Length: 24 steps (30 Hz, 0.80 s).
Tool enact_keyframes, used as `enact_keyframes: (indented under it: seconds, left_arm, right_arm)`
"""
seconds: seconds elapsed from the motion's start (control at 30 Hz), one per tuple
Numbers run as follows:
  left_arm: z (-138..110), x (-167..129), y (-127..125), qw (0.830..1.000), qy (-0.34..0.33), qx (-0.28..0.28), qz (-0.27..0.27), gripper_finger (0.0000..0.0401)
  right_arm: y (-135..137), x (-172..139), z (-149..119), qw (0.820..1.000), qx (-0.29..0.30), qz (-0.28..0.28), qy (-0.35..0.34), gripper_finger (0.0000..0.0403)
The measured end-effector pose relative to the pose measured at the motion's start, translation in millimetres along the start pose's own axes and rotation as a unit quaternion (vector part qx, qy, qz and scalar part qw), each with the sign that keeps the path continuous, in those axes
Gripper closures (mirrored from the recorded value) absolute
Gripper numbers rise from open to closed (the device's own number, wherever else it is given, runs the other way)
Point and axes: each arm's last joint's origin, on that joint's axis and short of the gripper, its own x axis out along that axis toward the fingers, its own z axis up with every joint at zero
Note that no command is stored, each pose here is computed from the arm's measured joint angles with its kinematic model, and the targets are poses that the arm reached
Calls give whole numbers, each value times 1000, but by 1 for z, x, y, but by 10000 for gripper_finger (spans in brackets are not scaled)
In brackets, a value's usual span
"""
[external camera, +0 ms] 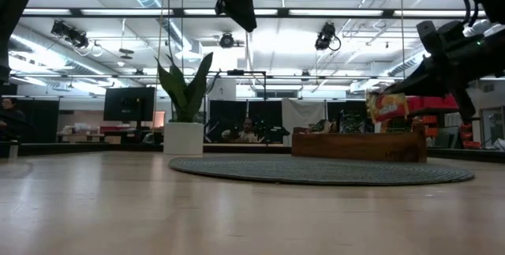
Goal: Pick & Place Tea
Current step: Put the yellow tea bag into the right section of the wooden organizer
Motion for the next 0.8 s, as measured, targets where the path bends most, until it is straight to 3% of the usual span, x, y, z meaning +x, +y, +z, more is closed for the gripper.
enact_keyframes:
  seconds: [0.27, 0.4, 0.6, 0.8]
  left_arm:
    - [1, 0, 0, 1000, -6, -1, 0, 285]
    - [1, 0, 0, 1000, -8, 0, 0, 285]
    - [5, 0, 0, 1000, -27, 9, 1, 285]
    - [15, -1, 0, 997, -76, -12, -7, 284]
  right_arm:
    - [7, -5, 4, 1000, -9, 7, -16, 403]
    - [19, -10, 17, 998, -56, 9, -15, 403]
    - [20, -19, 31, 994, -96, -33, 33, 403]
    - [38, -24, 44, 993, -105, 28, 47, 403]
